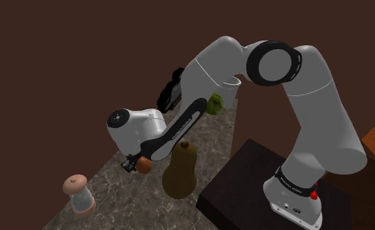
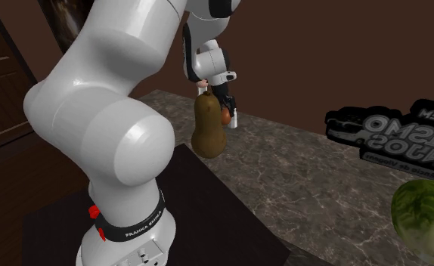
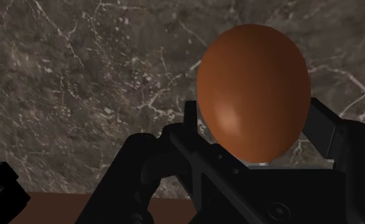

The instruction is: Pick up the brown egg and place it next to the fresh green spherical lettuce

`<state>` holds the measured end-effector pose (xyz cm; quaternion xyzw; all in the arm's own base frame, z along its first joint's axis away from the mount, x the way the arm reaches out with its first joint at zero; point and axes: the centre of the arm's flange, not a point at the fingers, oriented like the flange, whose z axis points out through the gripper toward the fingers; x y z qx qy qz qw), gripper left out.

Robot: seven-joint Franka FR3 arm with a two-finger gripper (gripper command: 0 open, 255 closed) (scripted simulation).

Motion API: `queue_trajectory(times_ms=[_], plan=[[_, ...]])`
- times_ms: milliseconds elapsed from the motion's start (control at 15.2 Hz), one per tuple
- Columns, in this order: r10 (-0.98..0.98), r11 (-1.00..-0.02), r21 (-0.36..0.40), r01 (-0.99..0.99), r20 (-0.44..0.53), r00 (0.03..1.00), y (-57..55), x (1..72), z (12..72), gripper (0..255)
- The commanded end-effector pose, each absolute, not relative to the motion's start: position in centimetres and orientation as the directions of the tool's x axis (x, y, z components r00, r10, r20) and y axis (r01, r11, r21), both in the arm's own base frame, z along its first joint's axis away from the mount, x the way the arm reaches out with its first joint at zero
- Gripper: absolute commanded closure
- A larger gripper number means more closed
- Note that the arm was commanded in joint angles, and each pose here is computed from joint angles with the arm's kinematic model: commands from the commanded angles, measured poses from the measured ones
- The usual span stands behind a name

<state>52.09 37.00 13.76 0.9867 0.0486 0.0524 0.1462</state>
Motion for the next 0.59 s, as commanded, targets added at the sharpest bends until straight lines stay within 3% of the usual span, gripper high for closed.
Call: queue_trajectory(times_ms=[0, 528], plan=[[0.111, -0.953, 0.294, 0.081, 0.089, 0.990, 37.0, 52.1, 14.9, 255], [0.111, -0.953, 0.294, 0.081, 0.089, 0.990, 37.0, 52.1, 19.1, 255]])
